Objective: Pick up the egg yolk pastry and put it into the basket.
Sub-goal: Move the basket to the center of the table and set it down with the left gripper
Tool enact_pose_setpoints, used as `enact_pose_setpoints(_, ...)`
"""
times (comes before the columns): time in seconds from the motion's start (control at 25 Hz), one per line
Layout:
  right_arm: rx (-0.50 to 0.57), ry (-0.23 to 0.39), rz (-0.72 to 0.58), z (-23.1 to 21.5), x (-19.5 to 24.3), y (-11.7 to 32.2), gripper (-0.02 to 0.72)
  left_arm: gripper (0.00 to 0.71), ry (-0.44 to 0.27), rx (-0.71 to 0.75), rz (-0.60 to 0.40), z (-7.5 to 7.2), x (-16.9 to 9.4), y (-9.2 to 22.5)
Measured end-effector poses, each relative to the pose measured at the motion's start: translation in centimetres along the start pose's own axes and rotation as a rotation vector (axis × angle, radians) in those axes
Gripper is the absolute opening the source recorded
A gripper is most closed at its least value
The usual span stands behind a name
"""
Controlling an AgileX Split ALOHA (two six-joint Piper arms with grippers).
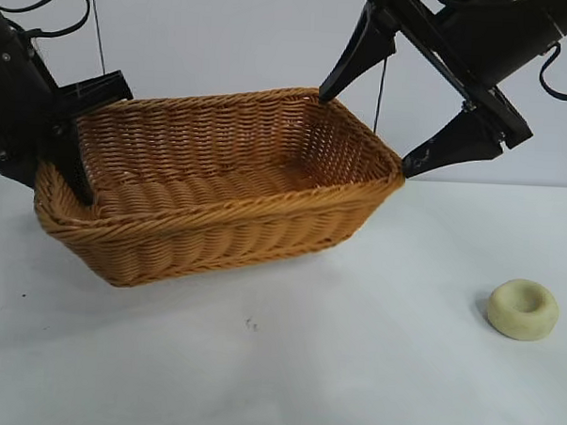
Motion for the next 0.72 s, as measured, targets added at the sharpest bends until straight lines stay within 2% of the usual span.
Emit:
enact_pose_setpoints(0.16, 0.0, 0.0, 0.0, 0.0, 0.0, 0.0, 0.694, 0.11, -0.028, 0.109, 0.085, -0.2, 1.0, -0.5)
enact_pose_setpoints(0.36, 0.0, 0.0, 0.0, 0.0, 0.0, 0.0, 0.694, 0.11, -0.019, 0.229, 0.162, -1.0, 2.0, -1.6)
enact_pose_setpoints(0.52, 0.0, 0.0, 0.0, 0.0, 0.0, 0.0, 0.694, 0.11, 0.009, 0.223, 0.169, -1.5, 2.7, -2.1)
enact_pose_setpoints(0.72, 0.0, 0.0, 0.0, 0.0, 0.0, 0.0, 0.694, 0.11, 0.006, 0.238, 0.188, -1.2, 4.1, -2.1)
Point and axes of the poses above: a point on each arm's last joint axis where the gripper is mounted, x pointing out along that axis toward the gripper, z along the wrist's bending axis when the last joint is at zero, y = z × x, the point moved 5 cm from there along x, pointing out along that axis toward the gripper, and after that the axes turned 3 degrees about x, right-handed, at the moved point
